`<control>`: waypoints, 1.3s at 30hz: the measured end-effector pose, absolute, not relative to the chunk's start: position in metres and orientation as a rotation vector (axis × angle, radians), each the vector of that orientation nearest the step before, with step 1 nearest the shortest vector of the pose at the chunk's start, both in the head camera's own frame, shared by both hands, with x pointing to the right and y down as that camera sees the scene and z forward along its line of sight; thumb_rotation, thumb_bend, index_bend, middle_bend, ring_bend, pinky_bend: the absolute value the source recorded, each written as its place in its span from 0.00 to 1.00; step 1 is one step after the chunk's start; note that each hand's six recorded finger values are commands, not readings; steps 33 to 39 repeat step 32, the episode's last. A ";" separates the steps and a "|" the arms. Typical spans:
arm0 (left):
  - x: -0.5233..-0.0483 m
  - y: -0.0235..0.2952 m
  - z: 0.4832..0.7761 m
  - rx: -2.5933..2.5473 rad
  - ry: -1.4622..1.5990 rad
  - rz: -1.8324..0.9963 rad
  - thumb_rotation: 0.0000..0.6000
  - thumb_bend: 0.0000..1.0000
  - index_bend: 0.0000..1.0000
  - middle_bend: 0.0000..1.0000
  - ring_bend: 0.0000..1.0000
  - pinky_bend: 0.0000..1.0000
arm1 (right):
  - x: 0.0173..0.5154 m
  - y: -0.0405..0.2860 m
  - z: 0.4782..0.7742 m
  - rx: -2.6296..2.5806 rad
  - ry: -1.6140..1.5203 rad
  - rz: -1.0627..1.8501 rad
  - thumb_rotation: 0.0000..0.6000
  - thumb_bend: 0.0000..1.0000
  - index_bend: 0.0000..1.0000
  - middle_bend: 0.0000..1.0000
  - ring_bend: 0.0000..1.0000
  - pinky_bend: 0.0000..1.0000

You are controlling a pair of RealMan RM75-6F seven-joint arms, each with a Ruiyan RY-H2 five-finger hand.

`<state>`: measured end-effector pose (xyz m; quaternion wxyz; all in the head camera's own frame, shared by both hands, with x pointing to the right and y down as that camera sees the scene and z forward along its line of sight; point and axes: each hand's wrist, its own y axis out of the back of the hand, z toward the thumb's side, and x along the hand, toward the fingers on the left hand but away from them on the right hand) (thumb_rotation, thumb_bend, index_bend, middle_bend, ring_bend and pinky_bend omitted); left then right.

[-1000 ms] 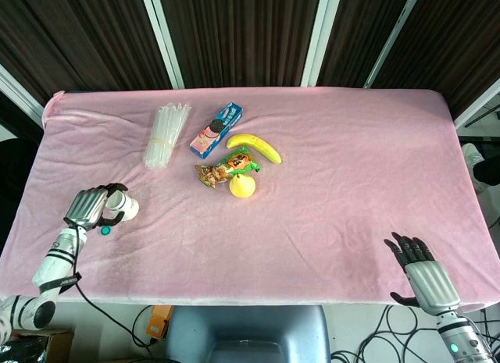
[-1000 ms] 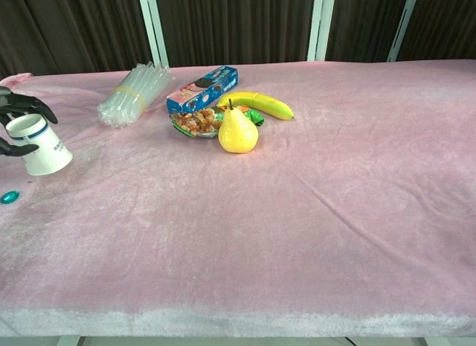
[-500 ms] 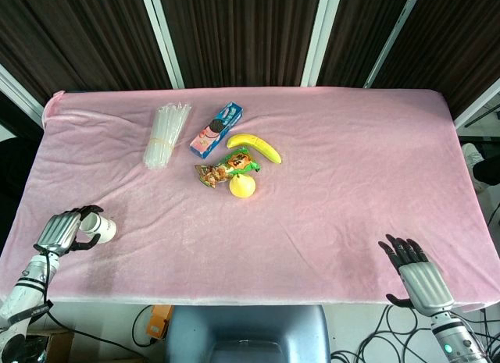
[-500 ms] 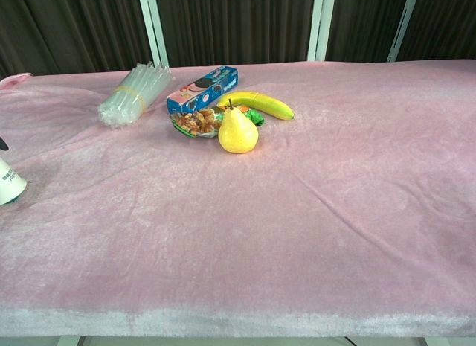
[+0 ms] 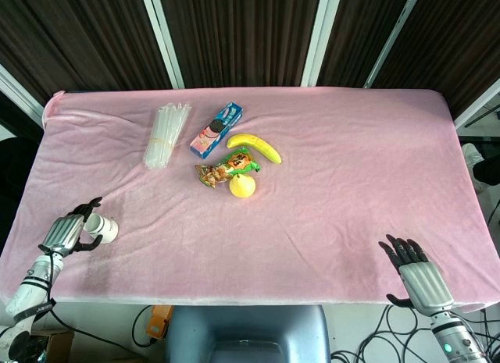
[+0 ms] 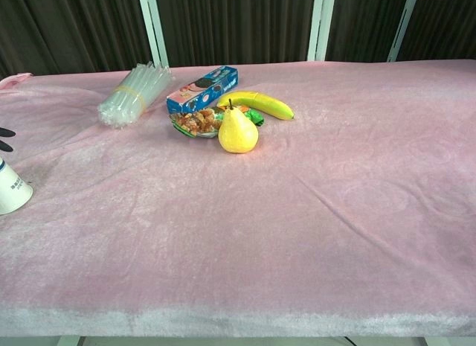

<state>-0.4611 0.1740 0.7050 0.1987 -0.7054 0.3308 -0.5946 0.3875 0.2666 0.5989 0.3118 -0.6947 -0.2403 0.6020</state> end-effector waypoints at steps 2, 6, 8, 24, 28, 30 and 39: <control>-0.461 0.173 0.703 -1.965 0.922 -1.643 1.00 0.37 0.00 0.00 0.00 0.13 | 0.387 0.267 0.599 -1.834 -0.633 1.589 1.00 0.25 0.00 0.00 0.00 0.00; -0.462 0.172 0.694 -1.941 0.934 -1.596 1.00 0.36 0.00 0.00 0.00 0.13 | 0.387 0.267 0.599 -1.834 -0.634 1.589 1.00 0.25 0.00 0.00 0.00 0.00; -0.462 0.173 0.685 -1.932 0.955 -1.566 1.00 0.36 0.00 0.00 0.00 0.14 | 0.387 0.267 0.599 -1.834 -0.634 1.588 1.00 0.25 0.00 0.00 0.00 0.00; -0.459 0.272 0.571 -1.792 1.144 -1.308 1.00 0.35 0.00 0.00 0.00 0.07 | 0.388 0.267 0.597 -1.832 -0.638 1.582 1.00 0.25 0.00 0.00 0.00 0.00; -0.456 0.278 0.576 -1.804 1.103 -1.345 1.00 0.35 0.00 0.00 0.00 0.07 | 0.388 0.267 0.595 -1.832 -0.646 1.575 1.00 0.25 0.00 0.00 0.00 0.00; -0.453 0.280 0.580 -1.817 1.070 -1.366 1.00 0.35 0.00 0.00 0.00 0.07 | 0.389 0.267 0.594 -1.833 -0.647 1.576 1.00 0.25 0.00 0.00 0.00 0.00; -0.451 0.281 0.582 -1.827 1.058 -1.370 1.00 0.36 0.00 0.00 0.00 0.07 | 0.390 0.267 0.595 -1.832 -0.647 1.579 1.00 0.25 0.00 0.00 0.00 0.00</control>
